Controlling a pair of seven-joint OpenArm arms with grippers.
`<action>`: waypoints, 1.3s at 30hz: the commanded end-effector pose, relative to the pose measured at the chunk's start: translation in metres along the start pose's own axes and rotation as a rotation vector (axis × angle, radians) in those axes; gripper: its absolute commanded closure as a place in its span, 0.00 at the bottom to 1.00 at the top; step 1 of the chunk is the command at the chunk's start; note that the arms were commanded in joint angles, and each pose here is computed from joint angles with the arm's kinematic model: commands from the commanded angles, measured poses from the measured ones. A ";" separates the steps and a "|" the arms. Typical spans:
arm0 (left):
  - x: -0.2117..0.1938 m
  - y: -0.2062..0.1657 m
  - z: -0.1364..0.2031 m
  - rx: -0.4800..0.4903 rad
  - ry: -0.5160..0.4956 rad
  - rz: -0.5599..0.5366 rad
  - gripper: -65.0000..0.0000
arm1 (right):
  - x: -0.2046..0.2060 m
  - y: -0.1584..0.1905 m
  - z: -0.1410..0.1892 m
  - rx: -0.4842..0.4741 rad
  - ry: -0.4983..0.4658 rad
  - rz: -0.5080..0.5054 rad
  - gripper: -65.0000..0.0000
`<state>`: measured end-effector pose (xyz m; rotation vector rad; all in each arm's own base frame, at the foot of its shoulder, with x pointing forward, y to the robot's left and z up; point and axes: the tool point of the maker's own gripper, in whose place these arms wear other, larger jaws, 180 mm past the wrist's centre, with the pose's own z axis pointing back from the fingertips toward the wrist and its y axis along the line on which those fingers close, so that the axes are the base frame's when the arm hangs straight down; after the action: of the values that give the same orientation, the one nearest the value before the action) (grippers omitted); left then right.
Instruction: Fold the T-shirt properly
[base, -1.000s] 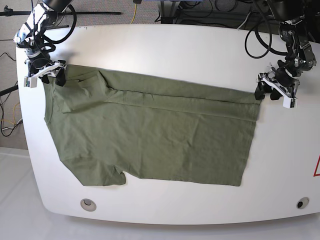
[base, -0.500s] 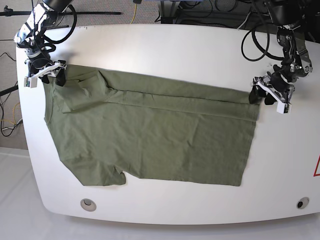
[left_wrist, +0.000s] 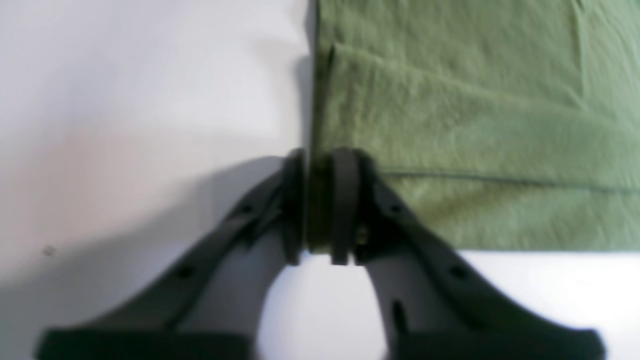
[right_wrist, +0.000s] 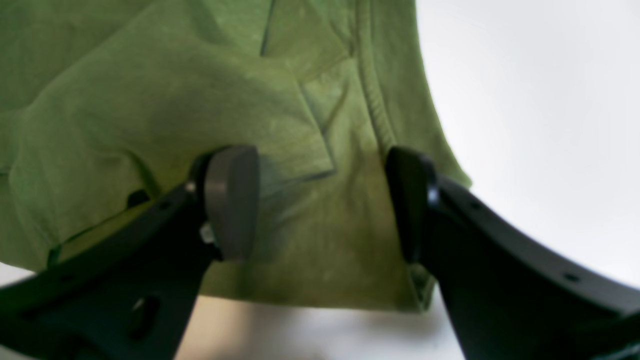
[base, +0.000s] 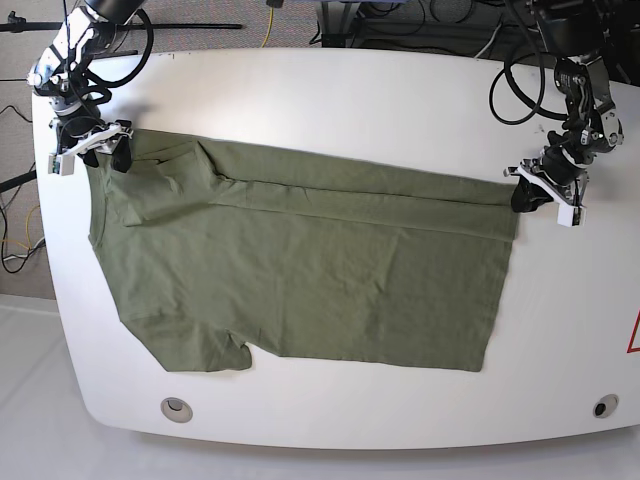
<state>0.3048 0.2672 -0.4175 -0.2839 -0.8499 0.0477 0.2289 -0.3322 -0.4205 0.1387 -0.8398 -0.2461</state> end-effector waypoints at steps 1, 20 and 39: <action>-0.001 0.009 0.006 0.029 0.042 -0.033 0.94 | 0.007 -0.004 0.001 -0.010 -0.006 0.014 0.41; 0.004 0.013 0.020 0.049 0.056 -0.102 1.00 | 0.019 -0.003 0.017 -0.033 -0.013 0.103 0.44; 0.011 0.032 0.034 0.099 0.007 -0.069 0.96 | 0.043 -0.017 0.049 -0.120 -0.067 0.148 0.39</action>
<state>0.2792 0.3016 -0.4111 -0.1684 -0.8010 0.0336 0.2069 -0.3529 -0.3797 -0.0314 -0.8250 -0.1626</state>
